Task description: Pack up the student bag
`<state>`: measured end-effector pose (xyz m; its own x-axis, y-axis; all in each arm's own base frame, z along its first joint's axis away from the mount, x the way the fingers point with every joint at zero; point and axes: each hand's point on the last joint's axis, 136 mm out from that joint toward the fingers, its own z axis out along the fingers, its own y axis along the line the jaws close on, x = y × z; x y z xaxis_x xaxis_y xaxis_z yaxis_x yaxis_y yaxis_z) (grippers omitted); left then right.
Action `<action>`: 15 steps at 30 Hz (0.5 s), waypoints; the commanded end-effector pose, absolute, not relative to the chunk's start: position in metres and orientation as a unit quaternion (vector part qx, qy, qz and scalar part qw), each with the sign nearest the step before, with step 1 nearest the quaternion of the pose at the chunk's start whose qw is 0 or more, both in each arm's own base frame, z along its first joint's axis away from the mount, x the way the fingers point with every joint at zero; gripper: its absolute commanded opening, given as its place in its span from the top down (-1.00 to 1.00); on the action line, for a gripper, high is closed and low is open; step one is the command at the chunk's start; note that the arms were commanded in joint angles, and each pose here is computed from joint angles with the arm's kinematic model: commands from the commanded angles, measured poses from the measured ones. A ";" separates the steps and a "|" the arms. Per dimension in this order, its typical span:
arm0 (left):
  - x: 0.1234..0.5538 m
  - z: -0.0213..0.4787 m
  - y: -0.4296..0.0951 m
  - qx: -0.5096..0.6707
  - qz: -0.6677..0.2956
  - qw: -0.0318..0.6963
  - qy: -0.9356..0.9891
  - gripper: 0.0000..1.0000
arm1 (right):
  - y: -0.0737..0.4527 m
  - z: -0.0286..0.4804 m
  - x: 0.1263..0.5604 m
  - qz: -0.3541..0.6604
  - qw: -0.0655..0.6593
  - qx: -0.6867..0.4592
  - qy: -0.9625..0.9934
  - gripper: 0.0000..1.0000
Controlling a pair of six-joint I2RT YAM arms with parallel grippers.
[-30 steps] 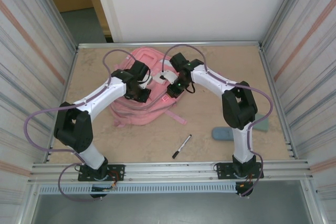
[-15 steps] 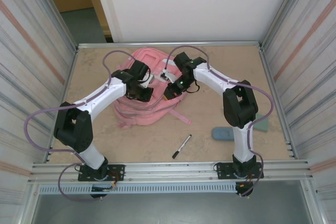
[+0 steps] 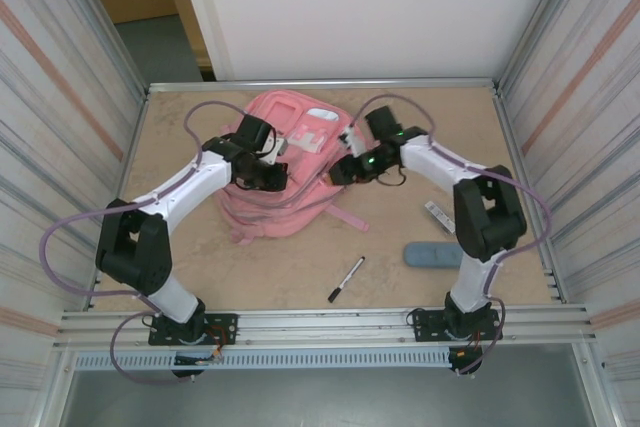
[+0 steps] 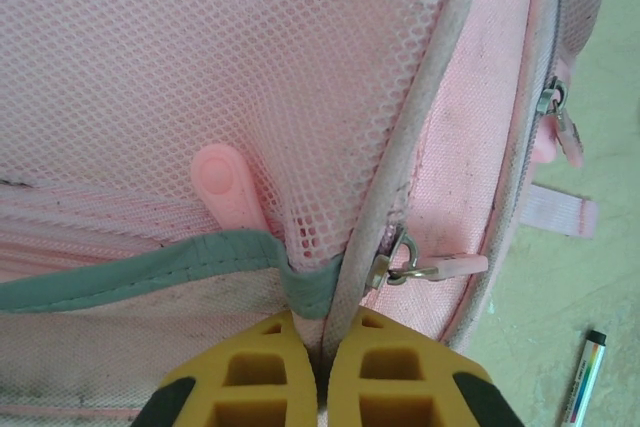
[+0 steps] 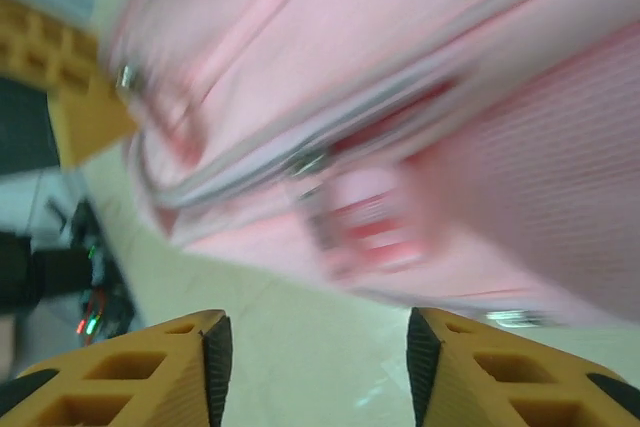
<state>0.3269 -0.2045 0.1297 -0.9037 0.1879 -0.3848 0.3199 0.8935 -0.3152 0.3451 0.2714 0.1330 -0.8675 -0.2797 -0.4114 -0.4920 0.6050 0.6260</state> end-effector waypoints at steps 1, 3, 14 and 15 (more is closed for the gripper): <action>0.329 0.163 -0.213 0.139 -0.233 0.215 0.938 1.00 | 0.264 0.142 0.367 0.346 0.199 -0.236 0.886 -0.04; 0.327 0.164 -0.215 0.136 -0.241 0.212 0.937 1.00 | 0.268 0.138 0.367 0.347 0.197 -0.249 0.883 -0.05; 0.326 0.168 -0.220 0.135 -0.256 0.208 0.934 1.00 | 0.309 0.128 0.343 0.302 0.203 -0.345 0.865 0.03; 0.326 0.168 -0.220 0.134 -0.257 0.208 0.934 1.00 | 0.307 0.123 0.345 0.290 0.202 -0.345 0.869 0.05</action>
<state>0.3218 -0.2088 0.1334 -0.9086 0.1798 -0.3770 0.3222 0.8761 -0.3586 0.3297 0.3140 0.1298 -0.7039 -0.4562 -0.5445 -0.7028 0.5583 0.4409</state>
